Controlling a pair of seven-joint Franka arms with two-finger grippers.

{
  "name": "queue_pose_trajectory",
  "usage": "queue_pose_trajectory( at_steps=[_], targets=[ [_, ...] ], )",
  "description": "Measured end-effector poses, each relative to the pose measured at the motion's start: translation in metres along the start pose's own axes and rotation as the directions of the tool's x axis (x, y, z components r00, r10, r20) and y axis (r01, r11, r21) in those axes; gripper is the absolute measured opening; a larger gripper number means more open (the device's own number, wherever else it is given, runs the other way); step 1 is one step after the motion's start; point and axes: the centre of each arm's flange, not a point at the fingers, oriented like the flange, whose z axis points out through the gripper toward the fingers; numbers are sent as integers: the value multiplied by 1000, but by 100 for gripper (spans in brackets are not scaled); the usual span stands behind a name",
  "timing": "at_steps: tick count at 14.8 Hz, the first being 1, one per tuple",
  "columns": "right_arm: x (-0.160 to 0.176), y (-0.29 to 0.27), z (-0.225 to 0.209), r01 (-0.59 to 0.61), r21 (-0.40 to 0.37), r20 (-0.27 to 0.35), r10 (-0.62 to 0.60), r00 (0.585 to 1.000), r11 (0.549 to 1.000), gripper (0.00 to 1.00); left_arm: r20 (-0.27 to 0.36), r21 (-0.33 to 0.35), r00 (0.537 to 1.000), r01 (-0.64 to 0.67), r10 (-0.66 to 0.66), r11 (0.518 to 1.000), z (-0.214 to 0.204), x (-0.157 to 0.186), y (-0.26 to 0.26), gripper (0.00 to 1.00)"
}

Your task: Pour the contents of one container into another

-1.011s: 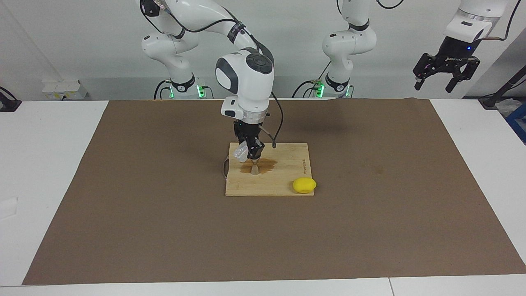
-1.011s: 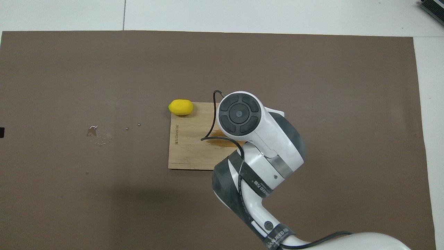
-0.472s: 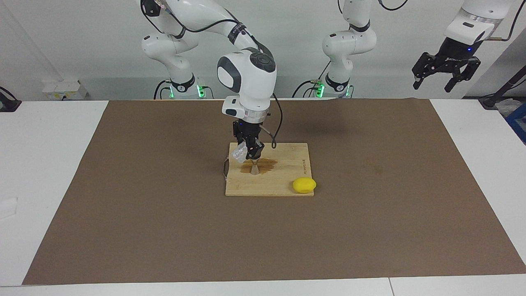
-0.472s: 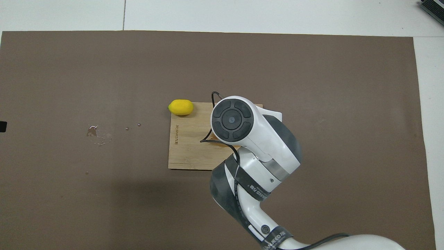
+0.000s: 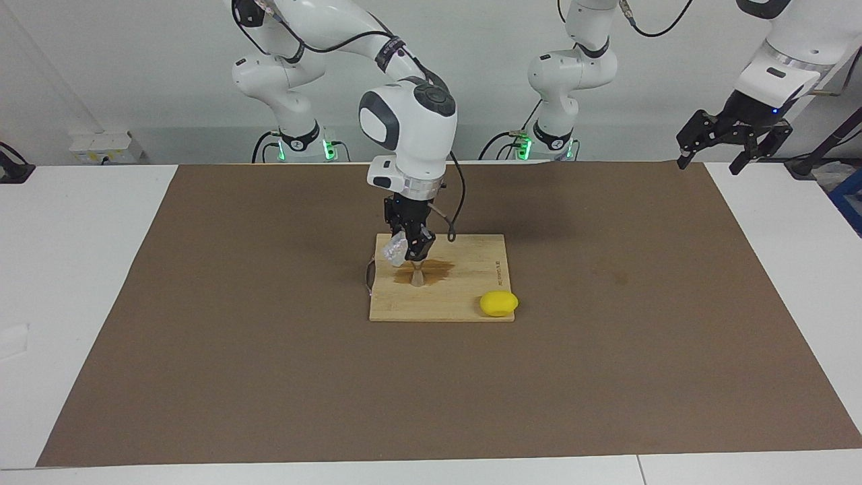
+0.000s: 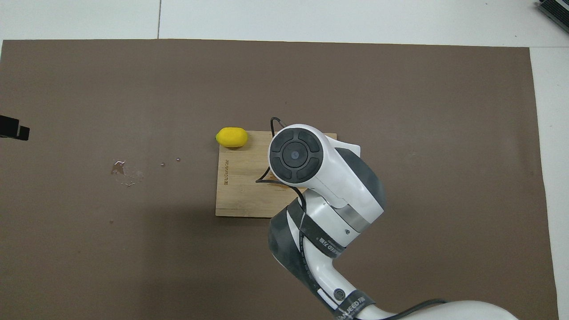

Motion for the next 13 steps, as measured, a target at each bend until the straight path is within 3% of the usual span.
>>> queue_pose_trajectory(
  at_steps=[6, 13],
  targets=[
    [11, -1, 5, -79, -10, 61, 80, 995, 997, 51, -28, 3, 998, 63, -63, 998, 2, 1, 2, 100],
    [45, 1, 20, -202, -64, 200, 211, 957, 977, 51, -30, 1, 994, 101, -101, 995, 7, 3, 7, 100]
  ],
)
